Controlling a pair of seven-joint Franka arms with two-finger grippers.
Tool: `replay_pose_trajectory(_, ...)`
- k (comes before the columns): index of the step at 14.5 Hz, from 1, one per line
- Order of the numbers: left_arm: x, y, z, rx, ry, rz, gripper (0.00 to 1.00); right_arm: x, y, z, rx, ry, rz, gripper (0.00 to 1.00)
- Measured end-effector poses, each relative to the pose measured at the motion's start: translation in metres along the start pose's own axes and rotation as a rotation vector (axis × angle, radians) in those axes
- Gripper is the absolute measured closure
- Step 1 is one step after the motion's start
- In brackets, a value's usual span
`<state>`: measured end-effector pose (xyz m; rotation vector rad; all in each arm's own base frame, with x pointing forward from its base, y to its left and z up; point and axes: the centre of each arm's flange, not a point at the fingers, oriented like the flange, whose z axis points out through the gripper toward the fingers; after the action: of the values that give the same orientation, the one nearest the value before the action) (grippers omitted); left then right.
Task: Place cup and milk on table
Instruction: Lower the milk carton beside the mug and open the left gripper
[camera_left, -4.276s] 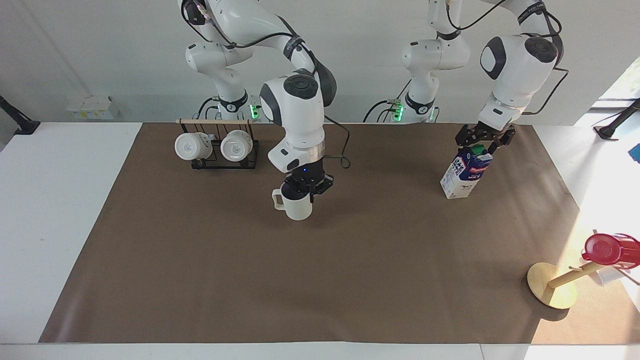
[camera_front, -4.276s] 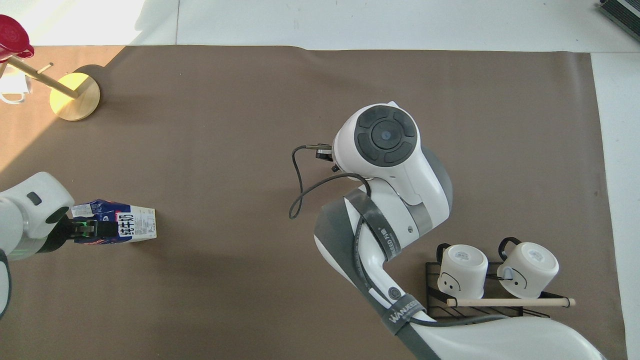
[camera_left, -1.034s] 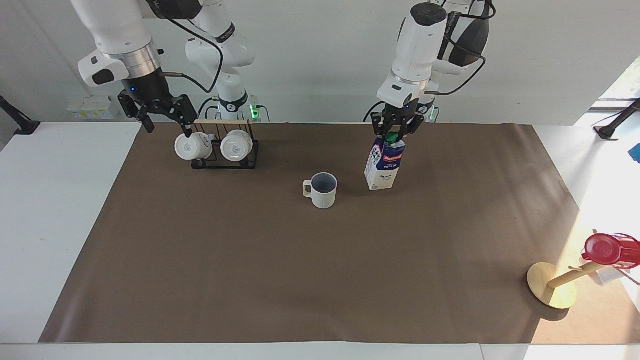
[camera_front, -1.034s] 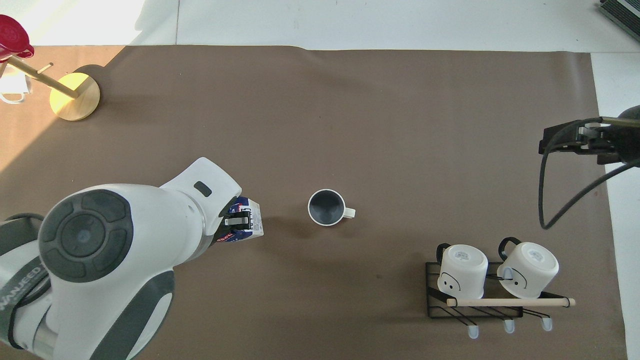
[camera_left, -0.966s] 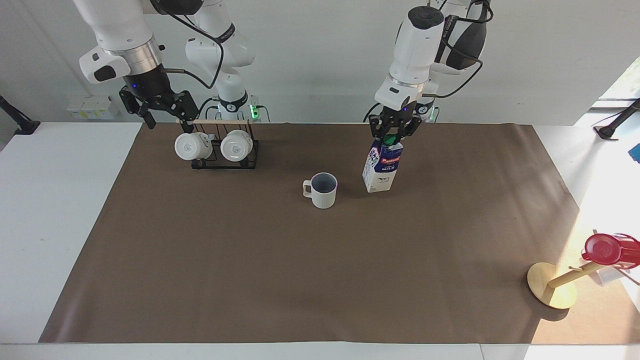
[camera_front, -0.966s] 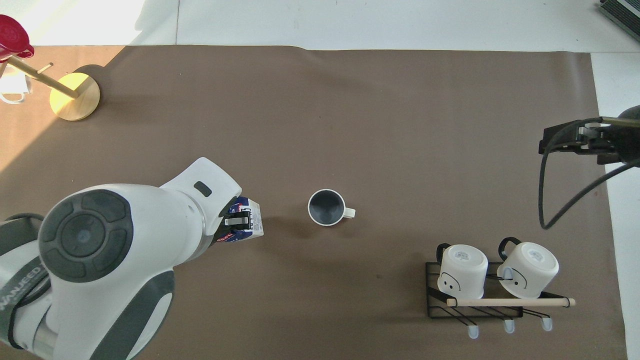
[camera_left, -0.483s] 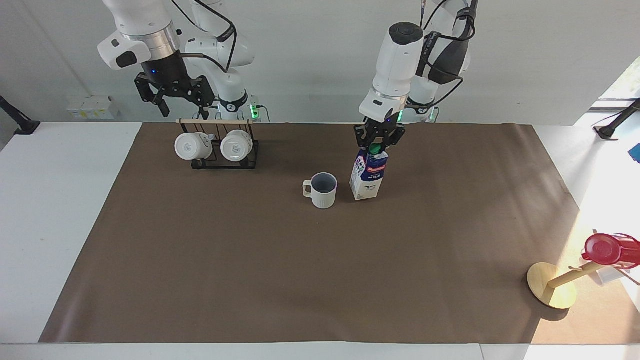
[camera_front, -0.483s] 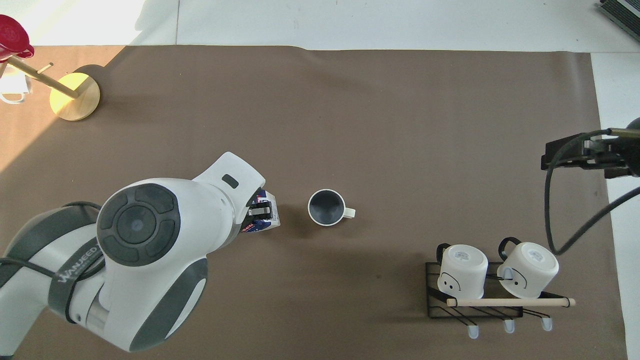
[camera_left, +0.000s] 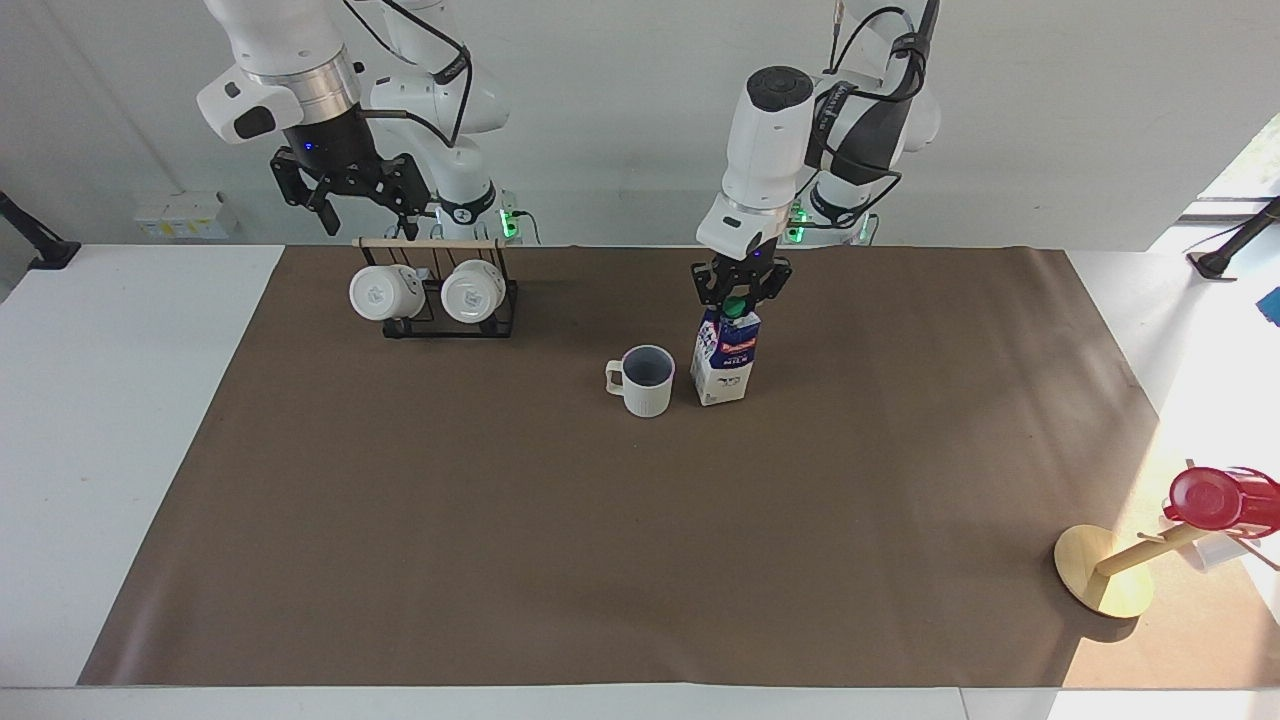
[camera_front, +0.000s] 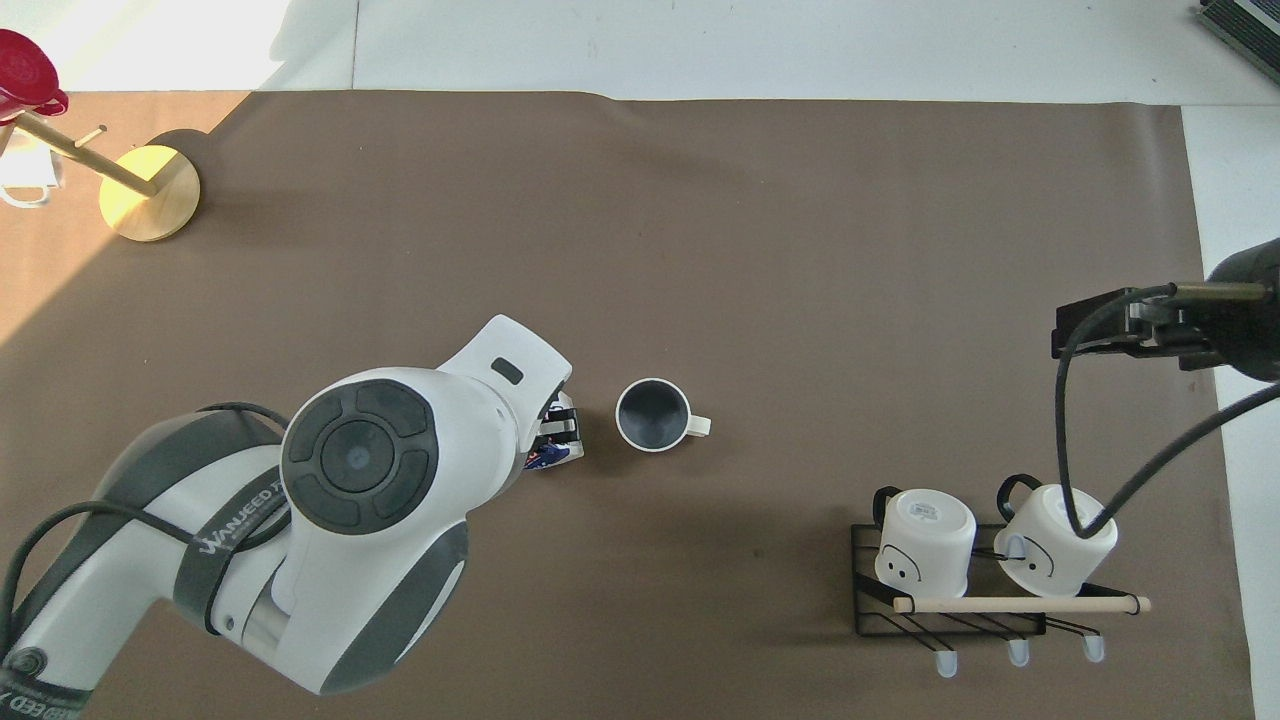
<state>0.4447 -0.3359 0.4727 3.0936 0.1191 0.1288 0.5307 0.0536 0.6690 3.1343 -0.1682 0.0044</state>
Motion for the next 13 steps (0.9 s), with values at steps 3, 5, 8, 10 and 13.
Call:
replay_pose_trajectory(3,0.002,0.001,0.005,-0.002,0.002,-0.001,0.53,0.0,0.0,0.0,0.0,0.0,-0.018,0.0)
replay_pose_trajectory(5,0.002,0.001,0.006,-0.004,0.005,-0.001,0.51,0.0,0.0,0.0,0.0,0.001,-0.019,0.0)
replay_pose_trajectory(8,0.003,0.001,0.006,-0.006,0.008,0.002,0.35,0.0,-0.001,0.0,0.0,0.001,-0.019,0.0)
replay_pose_trajectory(10,0.003,0.002,0.005,-0.006,0.009,0.004,0.15,0.0,0.0,0.0,0.0,0.001,-0.018,0.0)
replay_pose_trajectory(13,0.006,-0.001,-0.004,0.0,0.005,-0.002,0.0,0.0,0.0,0.0,0.0,0.001,-0.018,0.0)
